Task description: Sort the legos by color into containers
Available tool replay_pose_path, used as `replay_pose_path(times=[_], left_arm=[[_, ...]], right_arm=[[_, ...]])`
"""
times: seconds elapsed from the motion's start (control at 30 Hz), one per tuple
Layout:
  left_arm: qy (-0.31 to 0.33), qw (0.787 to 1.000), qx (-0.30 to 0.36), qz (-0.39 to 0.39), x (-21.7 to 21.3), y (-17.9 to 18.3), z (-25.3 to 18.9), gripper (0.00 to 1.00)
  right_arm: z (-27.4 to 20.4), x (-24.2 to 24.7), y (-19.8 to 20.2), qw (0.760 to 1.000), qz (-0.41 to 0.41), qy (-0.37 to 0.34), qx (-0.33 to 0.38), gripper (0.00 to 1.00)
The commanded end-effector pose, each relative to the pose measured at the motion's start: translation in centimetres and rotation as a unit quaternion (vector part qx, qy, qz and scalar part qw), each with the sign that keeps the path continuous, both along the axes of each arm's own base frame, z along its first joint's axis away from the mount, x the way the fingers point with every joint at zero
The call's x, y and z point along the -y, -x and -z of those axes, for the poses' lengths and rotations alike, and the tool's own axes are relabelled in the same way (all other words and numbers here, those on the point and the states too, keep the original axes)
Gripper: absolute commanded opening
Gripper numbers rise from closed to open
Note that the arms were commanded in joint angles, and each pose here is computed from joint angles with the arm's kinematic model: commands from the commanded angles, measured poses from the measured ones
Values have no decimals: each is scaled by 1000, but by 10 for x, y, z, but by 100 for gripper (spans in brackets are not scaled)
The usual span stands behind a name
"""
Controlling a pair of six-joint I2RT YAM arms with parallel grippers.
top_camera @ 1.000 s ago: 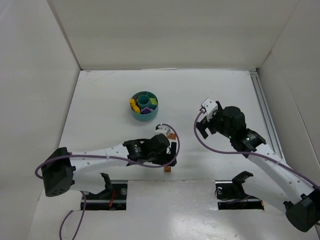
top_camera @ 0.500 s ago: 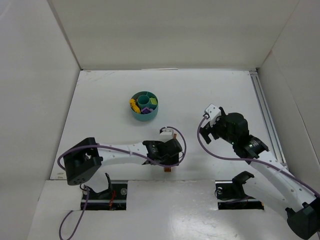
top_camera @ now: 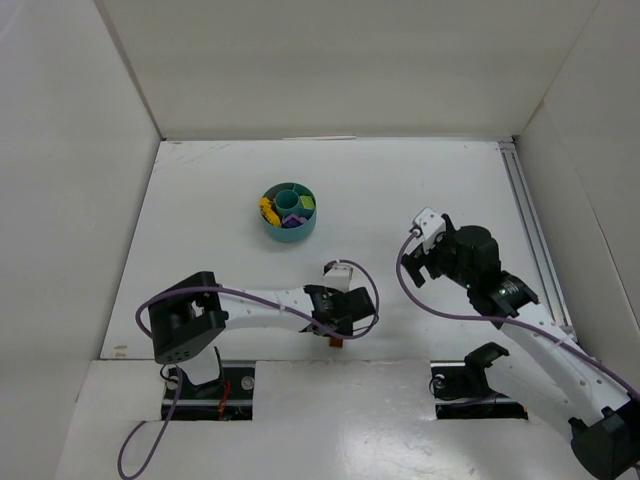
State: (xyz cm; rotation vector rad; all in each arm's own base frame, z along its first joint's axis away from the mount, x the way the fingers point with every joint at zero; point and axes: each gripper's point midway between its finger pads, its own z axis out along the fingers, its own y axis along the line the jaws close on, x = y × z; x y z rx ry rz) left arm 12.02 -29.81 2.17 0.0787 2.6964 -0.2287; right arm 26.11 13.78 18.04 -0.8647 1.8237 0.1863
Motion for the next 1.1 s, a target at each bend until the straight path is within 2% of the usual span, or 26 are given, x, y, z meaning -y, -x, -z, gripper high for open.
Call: replay_pose_path(times=[0.0,0.17,0.3,0.43,0.47,0.53,0.57,0.67,0.7,0.83,0.9,0.93,1.07], left_arm=[[0,999,26,-24,-1,-10,-17,18],[6,997,68,-46,-2,-25,-43,14],[5,981,158,-111,-17,-59,-85,14],[19,950,253,-182,-43,-111,-137,14],[38,934,291,-205,-44,-129,-158,14],[18,919,335,-209,-60,-155,-179,14],[44,903,363,-227,-59,-169,-199,14],[11,879,413,-239,-88,-202,-226,14],[36,863,435,-254,-87,-215,-239,16],[39,829,488,-269,-120,-253,-256,20],[35,825,499,-262,-127,-263,-253,21],[35,814,515,-266,-133,-270,-262,21],[4,810,525,-260,-140,-287,-253,22]], right_arm=[[-13,-1,-3,1000,-2,-15,26,96],[-19,1,0,999,0,-26,35,96],[-28,7,1,998,10,-35,59,96],[-37,12,0,996,19,-40,76,96],[-37,12,0,996,19,-40,76,96],[-37,16,-2,996,27,-34,79,96],[-38,16,-4,996,28,-33,78,96],[-35,17,-8,996,30,-27,76,96],[-38,17,-10,996,29,-26,84,96],[-33,17,-17,996,33,-17,81,96],[-37,17,-23,995,38,-18,86,96],[-39,16,-25,995,32,-16,88,96],[-38,16,-30,995,36,-15,88,96]])
